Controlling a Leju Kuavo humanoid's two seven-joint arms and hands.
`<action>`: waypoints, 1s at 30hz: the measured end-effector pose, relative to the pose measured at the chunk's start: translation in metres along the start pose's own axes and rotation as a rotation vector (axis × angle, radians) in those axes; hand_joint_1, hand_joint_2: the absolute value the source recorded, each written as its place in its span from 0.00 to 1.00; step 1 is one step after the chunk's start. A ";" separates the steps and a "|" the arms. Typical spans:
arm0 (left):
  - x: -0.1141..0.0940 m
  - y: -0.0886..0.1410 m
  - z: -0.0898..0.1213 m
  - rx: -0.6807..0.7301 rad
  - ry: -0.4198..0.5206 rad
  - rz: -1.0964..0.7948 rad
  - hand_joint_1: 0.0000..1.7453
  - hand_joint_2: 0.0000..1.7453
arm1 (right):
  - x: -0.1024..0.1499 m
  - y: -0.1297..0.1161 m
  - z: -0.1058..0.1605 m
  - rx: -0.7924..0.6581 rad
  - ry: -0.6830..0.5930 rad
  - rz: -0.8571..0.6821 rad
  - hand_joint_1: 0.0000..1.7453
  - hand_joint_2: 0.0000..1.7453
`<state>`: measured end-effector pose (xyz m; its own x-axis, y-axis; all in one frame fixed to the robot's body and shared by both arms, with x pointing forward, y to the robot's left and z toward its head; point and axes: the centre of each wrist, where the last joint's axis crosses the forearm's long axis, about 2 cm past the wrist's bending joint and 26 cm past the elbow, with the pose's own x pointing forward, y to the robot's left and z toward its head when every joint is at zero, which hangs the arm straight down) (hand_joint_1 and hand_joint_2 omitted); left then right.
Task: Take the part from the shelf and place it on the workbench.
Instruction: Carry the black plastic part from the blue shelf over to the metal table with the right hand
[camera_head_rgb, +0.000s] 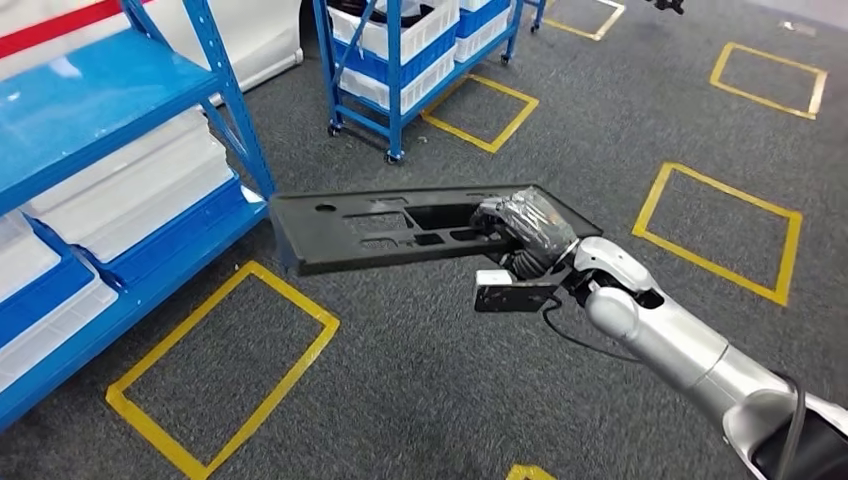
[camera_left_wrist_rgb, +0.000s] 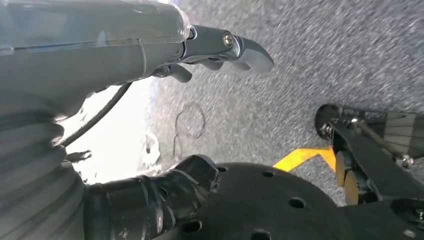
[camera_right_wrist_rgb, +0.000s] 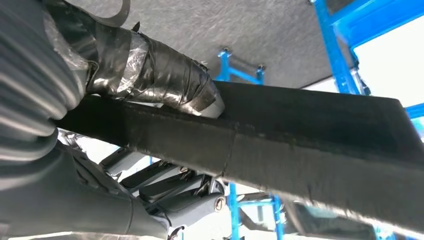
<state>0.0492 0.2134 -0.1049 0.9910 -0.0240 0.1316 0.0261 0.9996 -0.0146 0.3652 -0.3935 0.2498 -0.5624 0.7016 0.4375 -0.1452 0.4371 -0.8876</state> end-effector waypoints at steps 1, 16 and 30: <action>0.001 0.000 0.000 -0.001 -0.001 0.000 0.00 1.00 | 0.000 0.000 0.000 0.001 0.002 0.000 1.00 1.00; 0.001 0.001 0.000 -0.001 -0.002 0.000 0.00 1.00 | -0.003 0.004 0.004 0.009 0.019 -0.008 1.00 1.00; 0.000 0.003 0.000 0.000 -0.035 0.001 0.00 1.00 | -0.002 0.006 0.005 0.010 0.023 -0.016 1.00 1.00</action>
<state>0.0495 0.2167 -0.1054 0.9858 -0.0219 0.1666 0.0247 0.9996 -0.0145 0.3614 -0.3954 0.2423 -0.5409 0.7076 0.4547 -0.1624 0.4426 -0.8819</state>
